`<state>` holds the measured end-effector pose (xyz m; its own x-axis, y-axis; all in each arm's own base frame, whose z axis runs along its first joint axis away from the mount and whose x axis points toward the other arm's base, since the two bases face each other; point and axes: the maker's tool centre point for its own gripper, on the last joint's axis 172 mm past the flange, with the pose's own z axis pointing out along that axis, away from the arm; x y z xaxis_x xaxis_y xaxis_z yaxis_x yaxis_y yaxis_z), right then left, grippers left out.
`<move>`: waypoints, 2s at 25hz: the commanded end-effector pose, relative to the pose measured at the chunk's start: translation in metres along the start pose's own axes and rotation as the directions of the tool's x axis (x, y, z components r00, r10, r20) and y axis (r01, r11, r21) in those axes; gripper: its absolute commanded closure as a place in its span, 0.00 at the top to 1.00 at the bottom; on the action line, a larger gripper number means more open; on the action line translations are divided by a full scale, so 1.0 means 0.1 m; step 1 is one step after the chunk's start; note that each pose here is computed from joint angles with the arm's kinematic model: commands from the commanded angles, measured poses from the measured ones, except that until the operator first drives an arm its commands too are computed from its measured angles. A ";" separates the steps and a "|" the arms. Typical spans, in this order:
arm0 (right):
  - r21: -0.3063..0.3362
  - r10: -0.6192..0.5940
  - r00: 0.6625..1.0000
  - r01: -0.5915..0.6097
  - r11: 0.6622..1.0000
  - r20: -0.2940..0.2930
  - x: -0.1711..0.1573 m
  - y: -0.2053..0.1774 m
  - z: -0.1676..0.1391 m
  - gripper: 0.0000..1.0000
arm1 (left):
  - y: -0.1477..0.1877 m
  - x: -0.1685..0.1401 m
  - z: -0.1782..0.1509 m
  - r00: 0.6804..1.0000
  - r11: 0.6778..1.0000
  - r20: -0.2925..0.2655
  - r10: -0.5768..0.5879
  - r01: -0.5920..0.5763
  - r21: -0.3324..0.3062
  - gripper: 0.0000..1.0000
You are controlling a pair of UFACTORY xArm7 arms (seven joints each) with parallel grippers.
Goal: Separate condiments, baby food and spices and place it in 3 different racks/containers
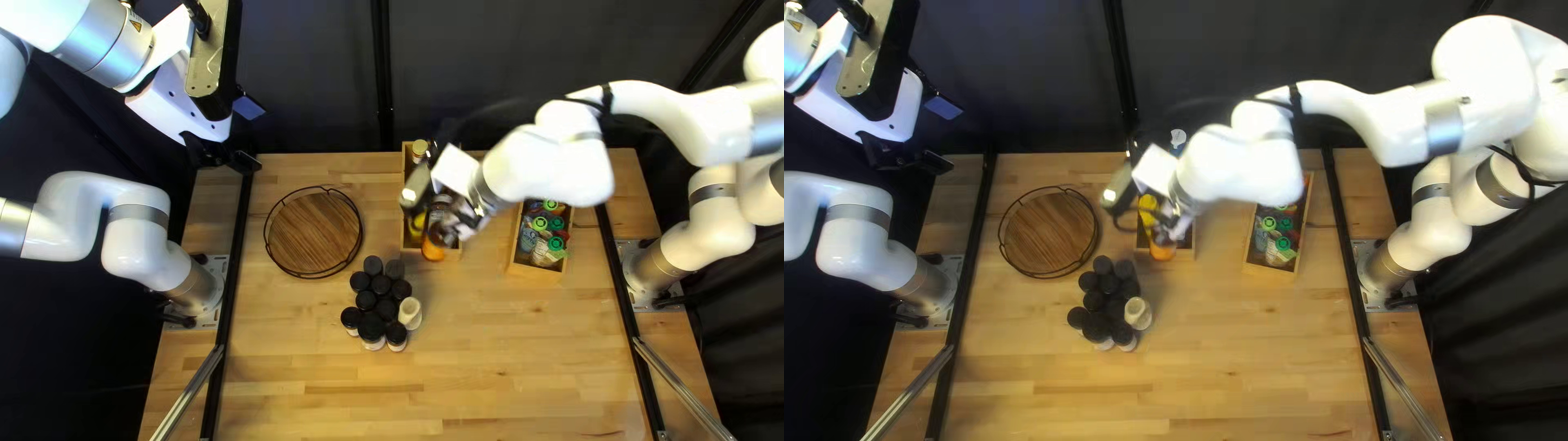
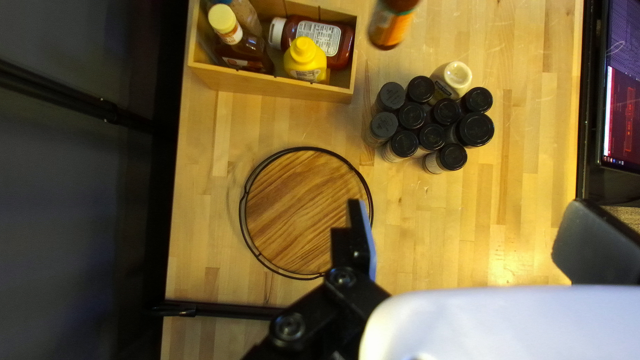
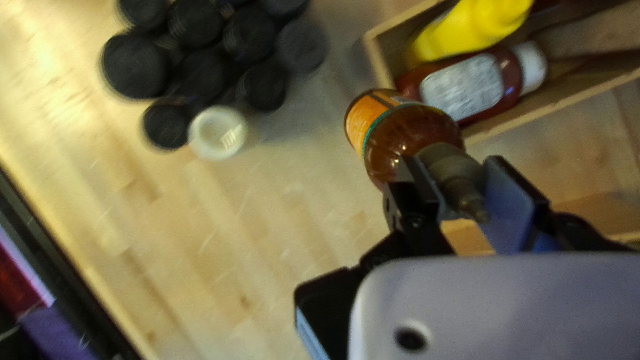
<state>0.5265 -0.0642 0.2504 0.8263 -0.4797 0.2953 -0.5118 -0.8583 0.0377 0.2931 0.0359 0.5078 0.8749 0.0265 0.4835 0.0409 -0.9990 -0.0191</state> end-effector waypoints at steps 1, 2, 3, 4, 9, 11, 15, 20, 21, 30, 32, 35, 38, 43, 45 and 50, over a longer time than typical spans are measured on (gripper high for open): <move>-0.003 0.013 1.000 -0.013 1.000 0.015 0.19 0.04 0.17 0.00 | 0.00 0.00 0.00 1.000 1.000 0.000 0.000 0.000 0.000 1.00; -0.006 0.014 1.000 -0.014 1.000 0.018 0.21 0.02 0.21 0.00 | 0.00 0.00 0.00 1.000 1.000 0.000 0.000 0.000 0.000 1.00; -0.008 0.014 1.000 -0.014 1.000 0.020 0.23 0.00 0.24 0.00 | 0.00 0.00 0.00 1.000 1.000 0.000 0.000 0.000 0.000 1.00; -0.012 0.013 1.000 -0.013 1.000 0.022 0.25 -0.03 0.27 0.00 | 0.00 0.00 0.00 1.000 1.000 0.000 0.000 0.000 0.000 1.00; -0.031 0.008 1.000 -0.008 0.999 0.010 0.25 -0.07 0.30 0.00 | 0.00 0.00 0.00 1.000 1.000 0.000 0.000 0.000 0.000 1.00; -0.041 0.007 1.000 -0.008 0.999 -0.003 0.26 -0.07 0.31 0.00 | 0.00 0.00 0.00 1.000 1.000 0.000 0.000 0.000 0.000 1.00; -0.065 0.007 0.999 -0.009 0.998 -0.035 0.27 -0.04 0.33 0.00 | 0.00 0.00 0.00 1.000 1.000 0.000 0.000 0.000 0.000 1.00; -0.092 0.016 0.997 -0.023 0.995 -0.073 0.24 0.04 0.43 0.00 | 0.00 0.00 0.00 1.000 1.000 0.000 0.000 0.000 0.000 1.00; -0.095 0.017 0.997 -0.025 0.995 -0.078 0.24 0.04 0.45 0.00 | 0.00 0.00 0.00 1.000 1.000 0.000 0.000 0.000 0.000 1.00; -0.101 0.015 0.996 -0.023 0.995 -0.084 0.20 0.01 0.50 0.00 | 0.00 0.00 0.00 1.000 1.000 0.000 0.000 0.000 0.000 1.00; -0.100 0.017 0.997 -0.025 0.995 -0.080 0.18 0.01 0.54 0.00 | 0.00 0.00 0.00 1.000 1.000 0.000 0.000 0.000 0.000 1.00; -0.100 0.019 0.997 -0.027 0.995 -0.076 0.17 0.00 0.58 0.00 | 0.00 0.00 0.00 1.000 1.000 0.000 0.000 0.000 0.000 1.00; -0.098 0.022 0.997 -0.029 0.995 -0.071 0.16 0.00 0.63 0.00 | 0.00 0.00 0.00 1.000 1.000 0.000 0.000 0.000 0.000 1.00; -0.096 0.029 0.997 -0.035 0.995 -0.065 0.18 -0.01 0.62 0.94 | 0.00 0.00 0.00 1.000 1.000 0.000 0.000 0.000 0.000 1.00; -0.095 0.031 0.998 -0.037 0.995 -0.063 0.19 -0.01 0.61 1.00 | 0.00 0.00 0.00 1.000 1.000 0.000 0.000 0.000 0.000 1.00; -0.086 0.029 0.998 -0.034 0.996 -0.058 0.20 -0.05 0.47 1.00 | 0.00 0.00 0.00 1.000 1.000 0.000 0.000 0.000 0.000 1.00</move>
<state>0.5563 -0.0801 0.2057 0.7943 -0.4950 0.3522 -0.5611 -0.8200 0.1131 0.2931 0.0359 0.5078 0.8749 0.0265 0.4835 0.0409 -0.9990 -0.0191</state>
